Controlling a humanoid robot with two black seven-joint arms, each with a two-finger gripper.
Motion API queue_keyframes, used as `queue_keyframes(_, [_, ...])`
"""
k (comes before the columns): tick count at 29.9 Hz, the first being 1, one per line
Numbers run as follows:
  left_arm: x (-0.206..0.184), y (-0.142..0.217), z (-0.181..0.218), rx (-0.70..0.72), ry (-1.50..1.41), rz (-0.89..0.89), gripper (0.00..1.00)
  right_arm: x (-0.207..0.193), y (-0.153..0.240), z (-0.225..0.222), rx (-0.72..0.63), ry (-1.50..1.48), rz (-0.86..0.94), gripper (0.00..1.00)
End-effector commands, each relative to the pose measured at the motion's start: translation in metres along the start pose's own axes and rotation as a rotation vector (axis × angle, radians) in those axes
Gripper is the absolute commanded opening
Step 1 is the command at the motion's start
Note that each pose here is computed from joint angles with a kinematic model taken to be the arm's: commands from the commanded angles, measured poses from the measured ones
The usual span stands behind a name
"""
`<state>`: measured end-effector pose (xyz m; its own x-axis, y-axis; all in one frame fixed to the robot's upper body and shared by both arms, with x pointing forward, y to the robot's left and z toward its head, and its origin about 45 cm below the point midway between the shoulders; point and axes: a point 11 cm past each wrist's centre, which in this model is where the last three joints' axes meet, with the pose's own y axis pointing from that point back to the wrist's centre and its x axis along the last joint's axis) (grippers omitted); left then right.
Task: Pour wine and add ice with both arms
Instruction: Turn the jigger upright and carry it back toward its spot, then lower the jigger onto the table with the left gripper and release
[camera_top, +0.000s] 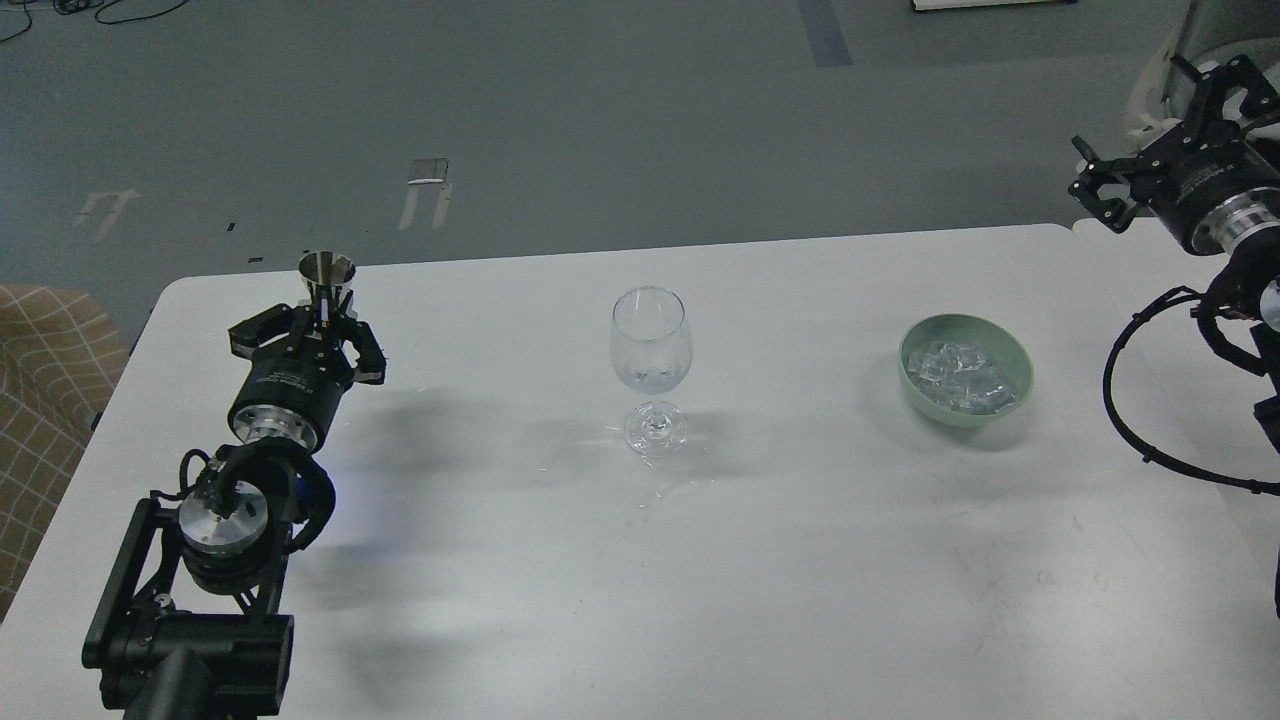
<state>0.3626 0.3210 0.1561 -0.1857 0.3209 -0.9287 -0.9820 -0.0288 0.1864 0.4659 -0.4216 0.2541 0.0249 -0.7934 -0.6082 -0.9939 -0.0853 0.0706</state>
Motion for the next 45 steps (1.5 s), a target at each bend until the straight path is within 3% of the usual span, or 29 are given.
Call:
queue_keyframes(1, [0.018, -0.002, -0.006, 0.01, 0.012, 0.064, 0.0, -0.009, -0.003, -0.001, 0.0, 0.004, -0.003, 1.0])
queue_keyframes(13, [0.048, 0.003, 0.001, 0.01, 0.018, 0.144, 0.05, -0.011, 0.0, 0.003, -0.012, 0.013, -0.001, 1.0])
queue_keyframes(26, [0.029, -0.004, -0.002, 0.007, 0.022, 0.144, 0.21, -0.012, 0.001, -0.001, -0.006, 0.022, -0.005, 1.0])
queue_keyframes(45, [0.026, -0.008, -0.002, 0.009, 0.007, 0.14, 0.36, -0.008, 0.005, 0.003, -0.016, 0.026, -0.003, 1.0])
